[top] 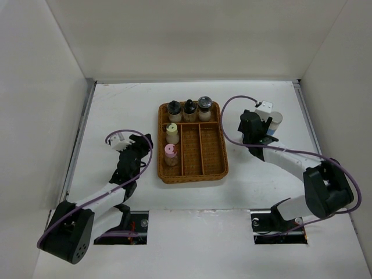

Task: Organize the condiment bottles

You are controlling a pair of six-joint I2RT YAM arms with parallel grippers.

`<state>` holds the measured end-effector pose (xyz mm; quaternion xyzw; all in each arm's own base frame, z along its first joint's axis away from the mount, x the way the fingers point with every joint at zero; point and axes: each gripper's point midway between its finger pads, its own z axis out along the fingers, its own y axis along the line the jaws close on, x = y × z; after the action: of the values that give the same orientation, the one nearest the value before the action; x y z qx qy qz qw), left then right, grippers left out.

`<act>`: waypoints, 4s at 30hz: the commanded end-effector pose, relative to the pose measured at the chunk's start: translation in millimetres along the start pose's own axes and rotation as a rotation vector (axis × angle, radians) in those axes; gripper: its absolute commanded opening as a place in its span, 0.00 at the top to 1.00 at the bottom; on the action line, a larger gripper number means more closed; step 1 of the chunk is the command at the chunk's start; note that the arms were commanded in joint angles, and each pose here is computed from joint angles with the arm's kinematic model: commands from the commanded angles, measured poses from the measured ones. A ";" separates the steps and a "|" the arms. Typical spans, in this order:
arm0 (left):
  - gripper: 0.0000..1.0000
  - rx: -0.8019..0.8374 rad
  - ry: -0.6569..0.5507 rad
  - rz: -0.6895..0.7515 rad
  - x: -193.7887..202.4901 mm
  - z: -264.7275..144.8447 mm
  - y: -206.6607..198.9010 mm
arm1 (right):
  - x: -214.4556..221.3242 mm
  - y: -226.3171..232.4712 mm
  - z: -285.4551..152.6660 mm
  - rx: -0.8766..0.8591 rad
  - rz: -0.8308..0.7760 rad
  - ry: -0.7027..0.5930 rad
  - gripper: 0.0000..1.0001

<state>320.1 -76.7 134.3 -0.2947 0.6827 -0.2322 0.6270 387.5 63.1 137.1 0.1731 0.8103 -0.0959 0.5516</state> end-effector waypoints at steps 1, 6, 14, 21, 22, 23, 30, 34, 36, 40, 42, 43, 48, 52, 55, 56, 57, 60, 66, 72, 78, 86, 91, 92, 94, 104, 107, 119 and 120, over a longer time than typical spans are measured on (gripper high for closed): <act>0.45 0.052 -0.038 -0.041 -10.9 2.6 -15.2 | -50.6 9.7 -8.0 -0.029 0.103 -0.136 0.51; 0.45 0.041 -0.053 -0.043 -15.5 2.9 -10.6 | -97.9 19.1 -57.3 -0.096 0.145 -0.260 0.55; 0.45 0.032 -0.048 -0.048 -14.5 4.4 -7.3 | -139.0 124.3 -138.4 -0.525 0.196 -0.330 0.55; 0.45 0.033 -0.049 -0.052 -15.4 4.1 -6.6 | -119.7 214.8 -151.9 -0.709 0.134 -0.278 0.55; 0.45 0.035 -0.042 -0.053 -13.9 4.1 -6.8 | -116.1 223.2 -153.8 -0.727 0.122 -0.269 0.54; 0.45 0.037 -0.038 -0.056 -13.2 4.4 -7.3 | -112.7 229.7 -155.6 -0.740 0.112 -0.263 0.54; 0.45 0.037 -0.033 -0.064 -12.5 4.8 -6.1 | -85.0 255.3 -139.7 -0.732 0.051 -0.229 0.54; 0.45 0.042 -0.033 -0.065 -13.5 4.5 -7.1 | -61.8 260.3 -122.2 -0.686 -0.001 -0.208 0.54; 0.45 0.041 -0.034 -0.067 -13.8 4.4 -6.5 | -55.2 262.3 -117.4 -0.668 -0.024 -0.205 0.54; 0.45 0.041 -0.030 -0.069 -12.6 5.0 -6.6 | -41.0 265.4 -108.1 -0.650 -0.079 -0.196 0.50; 0.45 0.042 -0.031 -0.069 -12.8 4.6 -6.7 | -31.9 267.2 -104.7 -0.649 -0.083 -0.181 0.46; 0.45 0.041 -0.032 -0.070 -13.2 4.7 -6.3 | -29.4 267.5 -104.1 -0.649 -0.081 -0.174 0.44; 0.45 0.042 -0.020 -0.077 -9.9 5.7 -7.1 | -31.0 268.7 -109.8 -0.659 -0.071 -0.175 0.32; 0.45 0.040 -0.025 -0.076 -11.0 5.3 -5.9 | -48.2 263.8 -119.1 -0.663 -0.037 -0.195 0.19; 0.45 0.041 -0.022 -0.076 -10.2 5.8 -6.7 | -68.1 252.1 -130.4 -0.667 0.001 -0.225 0.13; 0.45 0.044 -0.024 -0.074 -11.3 5.6 -7.5 | -76.9 246.1 -136.4 -0.675 0.020 -0.237 0.11; 0.45 0.044 -0.029 -0.074 -12.4 5.5 -7.7 | -82.7 241.6 -140.4 -0.679 0.033 -0.245 0.10; 0.45 0.037 -0.032 -0.072 -12.8 5.2 -5.9 | -107.2 209.0 -135.5 -0.631 0.083 -0.274 0.15; 0.45 0.030 -0.027 -0.071 -10.5 6.1 -4.1 | -133.7 78.7 -78.4 -0.246 0.187 -0.294 0.74; 0.46 0.020 -0.061 -0.086 -17.7 2.6 0.2 | -135.4 -31.4 -40.5 0.159 0.164 -0.285 0.35; 0.46 0.019 -0.053 -0.093 -15.5 2.4 0.0 | -110.6 -73.2 -8.1 0.274 0.132 -0.227 0.08; 0.45 0.015 -0.052 -0.093 -15.1 2.4 1.1 | -80.4 -77.6 27.5 0.222 0.126 -0.093 0.04; 0.45 0.018 -0.046 -0.098 -14.4 2.7 0.4 | -64.5 -78.0 41.9 0.214 0.130 -0.043 0.04; 0.45 0.017 -0.047 -0.098 -14.9 2.8 0.8 | -62.3 -73.0 45.3 0.193 0.125 -0.033 0.04; 0.45 0.016 -0.046 -0.098 -14.6 3.1 0.8 | -57.7 -67.9 51.3 0.171 0.119 -0.011 0.05; 0.45 0.014 -0.040 -0.096 -13.1 4.5 1.5 | -55.8 -71.6 59.8 0.174 0.127 -0.018 0.45; 0.45 0.016 -0.046 -0.097 -15.2 3.9 1.3 | -66.8 -65.9 42.7 0.149 0.140 -0.059 0.51; 0.44 -0.008 -0.047 -0.093 -15.6 6.3 8.1 | -101.3 63.8 -126.8 -0.403 0.042 -0.183 0.52; 0.43 -0.013 -0.043 -0.091 -14.4 6.9 9.1 | -100.1 76.3 -142.6 -0.473 0.038 -0.184 0.52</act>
<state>323.3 -60.9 130.0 -0.3298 0.6693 -0.2401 0.6209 342.1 136.6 249.8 0.0732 0.7793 0.0335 0.6214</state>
